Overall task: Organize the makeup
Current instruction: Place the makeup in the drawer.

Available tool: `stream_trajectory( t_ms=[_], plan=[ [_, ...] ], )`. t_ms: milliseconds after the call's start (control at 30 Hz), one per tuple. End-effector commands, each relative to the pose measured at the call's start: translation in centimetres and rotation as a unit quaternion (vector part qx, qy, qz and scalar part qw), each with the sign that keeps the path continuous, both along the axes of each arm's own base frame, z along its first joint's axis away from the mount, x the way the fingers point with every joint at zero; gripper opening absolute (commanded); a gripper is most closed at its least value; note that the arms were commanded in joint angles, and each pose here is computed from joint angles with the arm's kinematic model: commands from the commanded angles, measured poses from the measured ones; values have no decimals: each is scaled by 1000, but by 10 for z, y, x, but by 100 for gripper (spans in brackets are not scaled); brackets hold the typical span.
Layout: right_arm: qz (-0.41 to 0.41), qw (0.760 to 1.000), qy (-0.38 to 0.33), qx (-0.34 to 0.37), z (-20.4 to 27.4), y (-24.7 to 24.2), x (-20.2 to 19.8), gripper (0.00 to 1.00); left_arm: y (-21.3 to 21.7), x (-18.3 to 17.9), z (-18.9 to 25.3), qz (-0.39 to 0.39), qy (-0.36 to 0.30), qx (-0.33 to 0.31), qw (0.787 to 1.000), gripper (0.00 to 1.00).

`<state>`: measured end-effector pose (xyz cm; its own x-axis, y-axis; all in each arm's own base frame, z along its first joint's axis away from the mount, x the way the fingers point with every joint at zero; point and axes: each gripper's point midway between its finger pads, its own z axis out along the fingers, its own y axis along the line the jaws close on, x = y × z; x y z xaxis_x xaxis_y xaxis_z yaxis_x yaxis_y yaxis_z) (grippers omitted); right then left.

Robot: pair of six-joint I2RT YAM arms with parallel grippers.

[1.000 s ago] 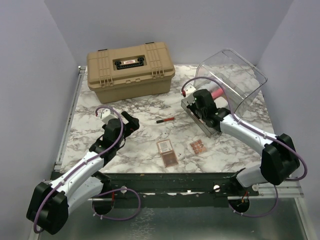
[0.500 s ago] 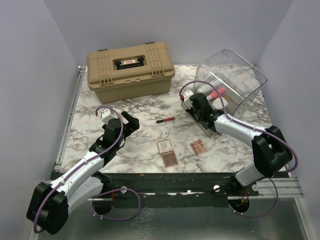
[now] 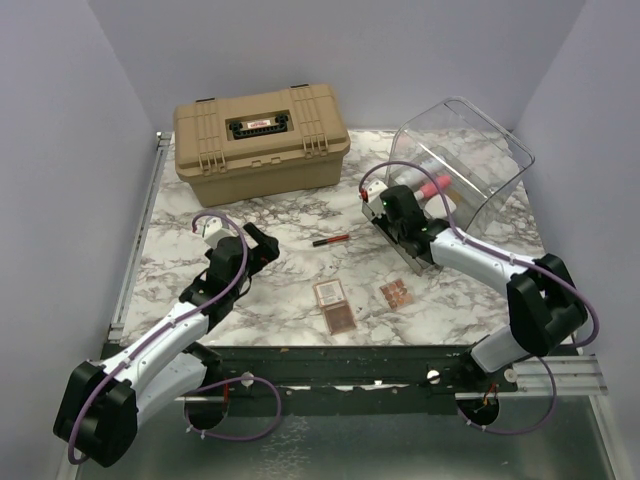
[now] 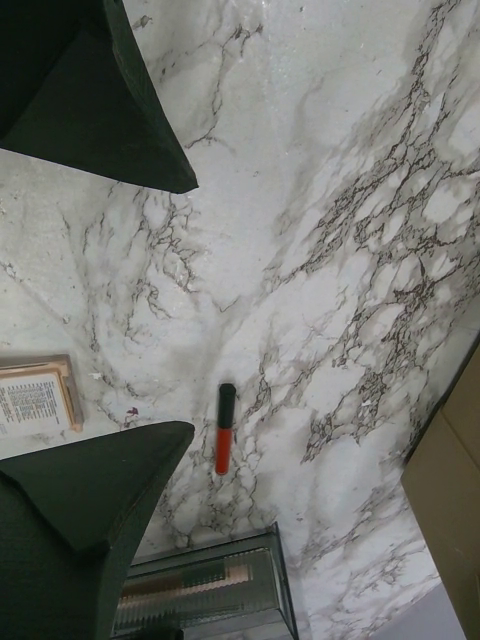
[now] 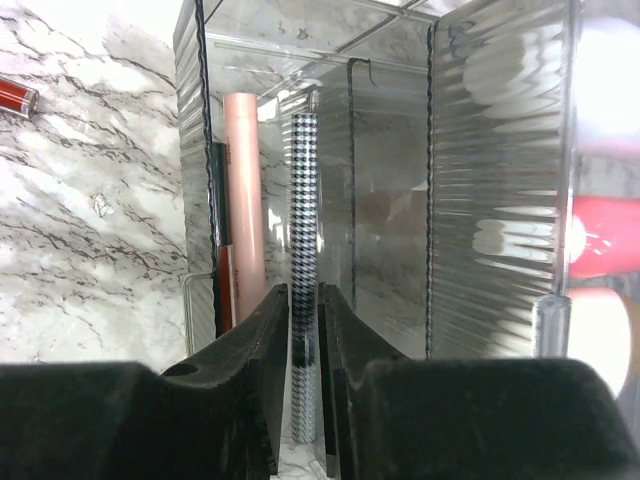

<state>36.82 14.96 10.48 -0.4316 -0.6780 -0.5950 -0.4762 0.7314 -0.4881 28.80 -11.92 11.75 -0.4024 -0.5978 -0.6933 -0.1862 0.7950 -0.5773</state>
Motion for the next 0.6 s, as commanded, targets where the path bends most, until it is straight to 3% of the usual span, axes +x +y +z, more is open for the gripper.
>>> stream_trajectory(
  t_ms=[0,300,567],
  plan=[
    [15,999,-16,31,30,9,4,28,-3,3,6,-4,-6,-10,1000,98],
    [45,997,-17,63,61,22,-1,30,-3,3,7,-4,-7,-11,1000,98],
    [216,959,10,182,90,89,-31,30,-4,4,7,-5,-8,-13,1000,98]
  ],
)
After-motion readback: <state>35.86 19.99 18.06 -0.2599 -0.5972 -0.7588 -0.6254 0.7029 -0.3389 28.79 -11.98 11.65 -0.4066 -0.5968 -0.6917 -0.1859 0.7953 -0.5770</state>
